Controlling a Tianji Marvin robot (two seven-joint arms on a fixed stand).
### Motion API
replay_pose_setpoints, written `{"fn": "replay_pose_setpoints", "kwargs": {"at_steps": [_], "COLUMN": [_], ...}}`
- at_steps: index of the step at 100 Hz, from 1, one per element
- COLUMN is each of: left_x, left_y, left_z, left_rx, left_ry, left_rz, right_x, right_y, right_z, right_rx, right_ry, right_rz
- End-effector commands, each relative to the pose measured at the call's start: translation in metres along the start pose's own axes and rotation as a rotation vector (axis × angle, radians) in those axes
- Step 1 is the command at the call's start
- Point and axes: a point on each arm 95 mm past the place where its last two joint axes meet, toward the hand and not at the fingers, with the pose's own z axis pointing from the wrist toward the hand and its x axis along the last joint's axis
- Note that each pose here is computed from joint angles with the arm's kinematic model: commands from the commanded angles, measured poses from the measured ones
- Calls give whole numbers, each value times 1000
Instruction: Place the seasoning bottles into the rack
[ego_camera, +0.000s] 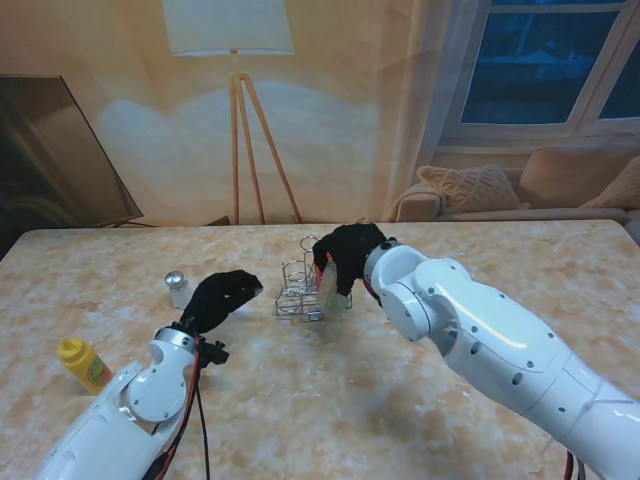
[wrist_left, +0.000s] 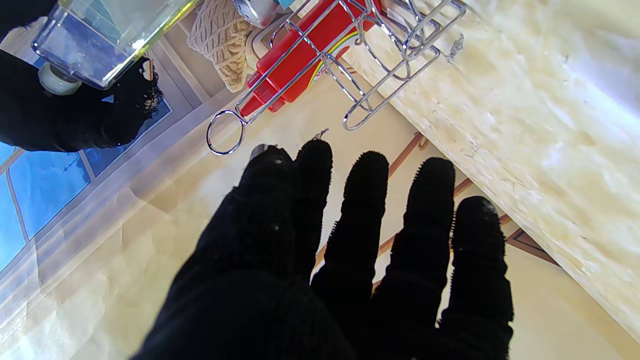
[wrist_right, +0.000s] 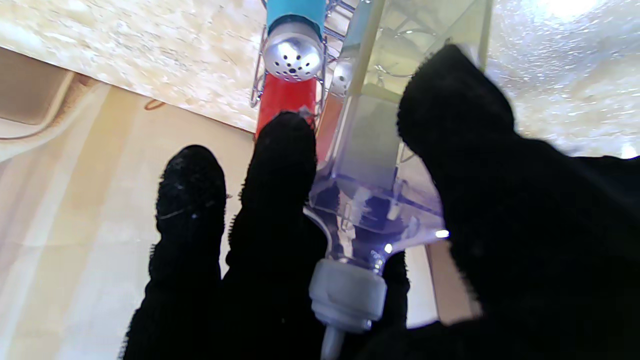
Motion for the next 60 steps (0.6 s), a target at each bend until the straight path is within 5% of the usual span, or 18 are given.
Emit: {"fn": "replay_pose_setpoints", "kwargs": {"at_steps": [1, 60], "left_x": [0, 0], "left_y": [2, 2], "left_z": [-1, 0], "left_rx": [-9, -12], "left_ry": [0, -1], "left_rz": [-2, 0], "right_x": [6, -11], "right_y": [-3, -18], "right_z": [2, 23], "right_rx": [10, -120], "right_ry": [33, 258], "right_rz": [-1, 6]}}
